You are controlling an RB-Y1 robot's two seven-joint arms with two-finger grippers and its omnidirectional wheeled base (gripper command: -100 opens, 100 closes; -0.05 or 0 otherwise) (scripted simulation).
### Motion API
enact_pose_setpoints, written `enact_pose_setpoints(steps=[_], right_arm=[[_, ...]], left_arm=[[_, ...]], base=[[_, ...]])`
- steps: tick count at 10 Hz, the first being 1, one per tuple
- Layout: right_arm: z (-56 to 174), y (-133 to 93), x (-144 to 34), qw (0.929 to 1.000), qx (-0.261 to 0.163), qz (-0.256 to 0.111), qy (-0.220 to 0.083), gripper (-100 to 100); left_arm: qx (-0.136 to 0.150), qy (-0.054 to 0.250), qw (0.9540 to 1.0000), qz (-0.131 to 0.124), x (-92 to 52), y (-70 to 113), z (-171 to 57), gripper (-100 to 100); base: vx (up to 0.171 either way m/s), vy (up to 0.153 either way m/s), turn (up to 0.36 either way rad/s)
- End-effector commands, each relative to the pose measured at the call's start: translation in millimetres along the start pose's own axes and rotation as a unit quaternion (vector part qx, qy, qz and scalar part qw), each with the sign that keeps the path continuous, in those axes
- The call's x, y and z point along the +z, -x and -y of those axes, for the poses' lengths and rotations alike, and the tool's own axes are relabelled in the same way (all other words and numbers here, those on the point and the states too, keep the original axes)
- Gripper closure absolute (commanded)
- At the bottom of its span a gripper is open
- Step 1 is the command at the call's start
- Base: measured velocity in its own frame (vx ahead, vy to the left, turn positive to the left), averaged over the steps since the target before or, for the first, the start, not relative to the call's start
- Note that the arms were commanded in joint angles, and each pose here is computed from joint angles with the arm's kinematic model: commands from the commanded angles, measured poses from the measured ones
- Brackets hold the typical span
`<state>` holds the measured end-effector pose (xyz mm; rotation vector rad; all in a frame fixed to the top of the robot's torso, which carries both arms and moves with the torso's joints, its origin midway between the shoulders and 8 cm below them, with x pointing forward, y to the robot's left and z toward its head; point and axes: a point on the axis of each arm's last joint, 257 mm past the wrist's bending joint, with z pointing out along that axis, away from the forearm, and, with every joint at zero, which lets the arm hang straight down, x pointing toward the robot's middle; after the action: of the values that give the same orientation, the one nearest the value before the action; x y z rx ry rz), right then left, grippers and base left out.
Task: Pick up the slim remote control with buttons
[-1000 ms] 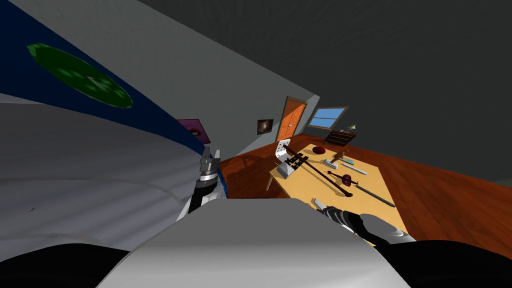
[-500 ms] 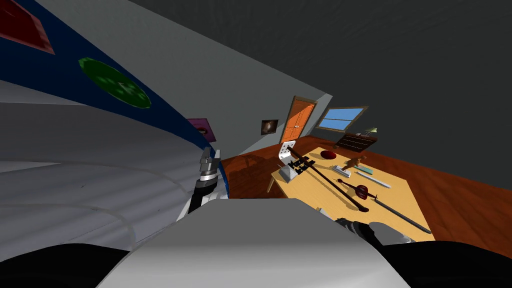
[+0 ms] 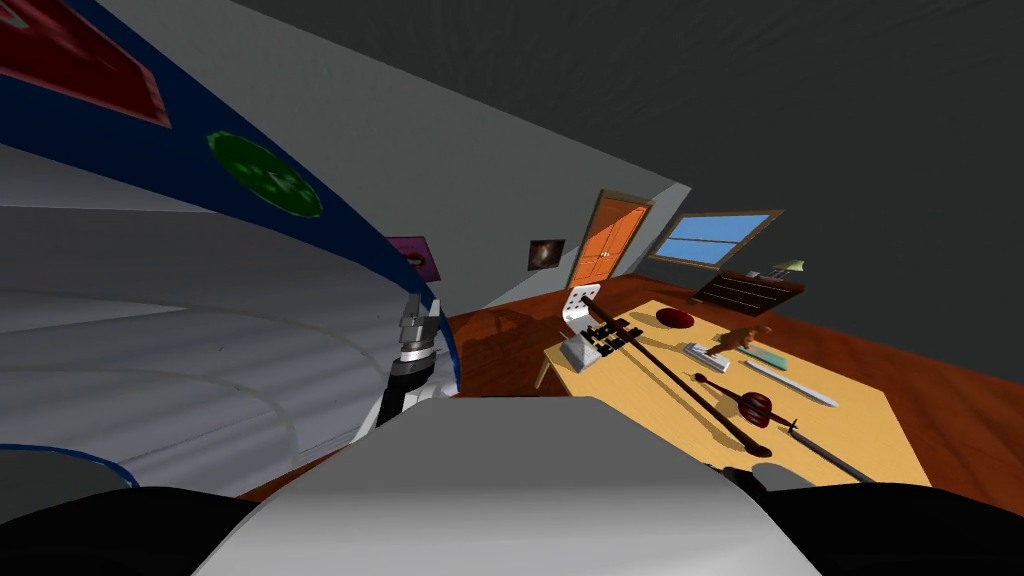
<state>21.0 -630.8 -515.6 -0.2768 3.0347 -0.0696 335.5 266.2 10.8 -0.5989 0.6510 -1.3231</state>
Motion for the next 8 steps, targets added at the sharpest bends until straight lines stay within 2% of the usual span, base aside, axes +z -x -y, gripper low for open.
enact_pose_setpoints(steps=[1,5,6,7,8], right_arm=[[-3,-17,0.3,0.9998,-0.002,-0.018,0.005,-100],[-15,-43,3.9,0.9987,-0.004,-0.048,0.017,-100],[-13,-38,4.0,0.999,-0.004,-0.042,0.015,-100],[-14,-39,4.3,0.9989,-0.004,-0.043,0.015,0],[-21,-46,11.0,0.9988,0.015,-0.044,0.014,-100]], left_arm=[[0.0,0.0,1.0,0.0,0.0,0.0,0,0],[0.0,0.0,1.0,0.0,0.0,0.0,0,0],[0.0,0.0,1.0,0.0,0.0,0.0,0,0],[0.0,0.0,1.0,0.0,0.0,0.0,0,0],[0.0,0.0,1.0,0.0,0.0,0.0,0,0]], base=[[0.0,-0.03,0.069],[0.0,-0.025,0.08],[-0.002,-0.011,0.018],[0.0,0.0,0.0],[-0.062,-0.018,0.253]])
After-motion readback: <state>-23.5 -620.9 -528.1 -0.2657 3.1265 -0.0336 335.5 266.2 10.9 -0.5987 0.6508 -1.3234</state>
